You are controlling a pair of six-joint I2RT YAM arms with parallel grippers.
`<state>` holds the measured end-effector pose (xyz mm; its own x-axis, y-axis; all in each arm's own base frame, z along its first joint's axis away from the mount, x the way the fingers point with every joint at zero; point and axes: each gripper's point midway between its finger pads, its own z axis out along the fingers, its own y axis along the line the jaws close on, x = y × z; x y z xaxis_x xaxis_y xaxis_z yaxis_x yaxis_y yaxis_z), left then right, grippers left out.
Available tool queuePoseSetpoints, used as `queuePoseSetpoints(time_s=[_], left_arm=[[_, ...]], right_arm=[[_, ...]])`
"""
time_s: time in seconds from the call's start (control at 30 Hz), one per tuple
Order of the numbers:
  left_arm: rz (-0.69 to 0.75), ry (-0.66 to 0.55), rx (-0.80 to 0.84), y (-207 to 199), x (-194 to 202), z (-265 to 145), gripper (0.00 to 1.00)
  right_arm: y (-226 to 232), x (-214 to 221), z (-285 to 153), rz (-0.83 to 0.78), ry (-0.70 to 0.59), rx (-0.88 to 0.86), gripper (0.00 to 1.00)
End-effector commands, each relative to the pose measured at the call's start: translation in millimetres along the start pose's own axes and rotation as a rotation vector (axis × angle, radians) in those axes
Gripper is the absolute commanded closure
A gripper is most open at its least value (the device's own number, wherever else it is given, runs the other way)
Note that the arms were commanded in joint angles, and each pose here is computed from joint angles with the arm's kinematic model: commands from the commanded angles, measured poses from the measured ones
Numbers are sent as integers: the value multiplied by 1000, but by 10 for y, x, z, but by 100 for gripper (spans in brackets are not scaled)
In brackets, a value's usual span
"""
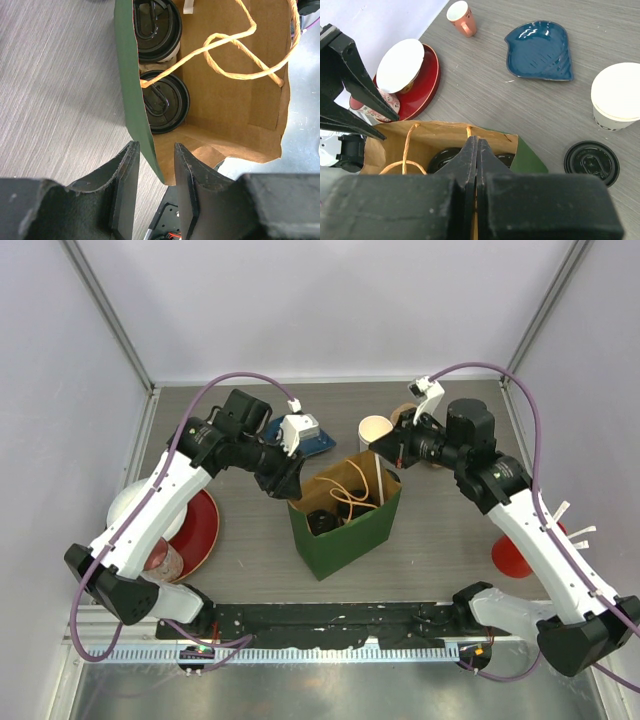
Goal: Pack the takeout coffee
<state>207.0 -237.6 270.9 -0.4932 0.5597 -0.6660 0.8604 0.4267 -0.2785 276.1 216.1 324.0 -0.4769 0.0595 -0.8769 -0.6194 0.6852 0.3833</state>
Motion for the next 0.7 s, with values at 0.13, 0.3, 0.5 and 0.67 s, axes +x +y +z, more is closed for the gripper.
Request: queuePoseSetpoints(time_s=[0.13,0.3,0.5,0.67], left_arm=[[18,-37,9,-19,-78,-32,63],[20,-34,9,-20,-76,-35,62],[22,-38,10,-32,-81,-51,62],[32,-44,8,-45,-83,-77,62]], right_arm=[[137,-94,-41,-93,-73,-80,98],[124,-178,-121,-111,-79,-44,50],[-12,-560,-384,-110,-197,133,15],[-737,-980,-1113,15,-411,702,25]])
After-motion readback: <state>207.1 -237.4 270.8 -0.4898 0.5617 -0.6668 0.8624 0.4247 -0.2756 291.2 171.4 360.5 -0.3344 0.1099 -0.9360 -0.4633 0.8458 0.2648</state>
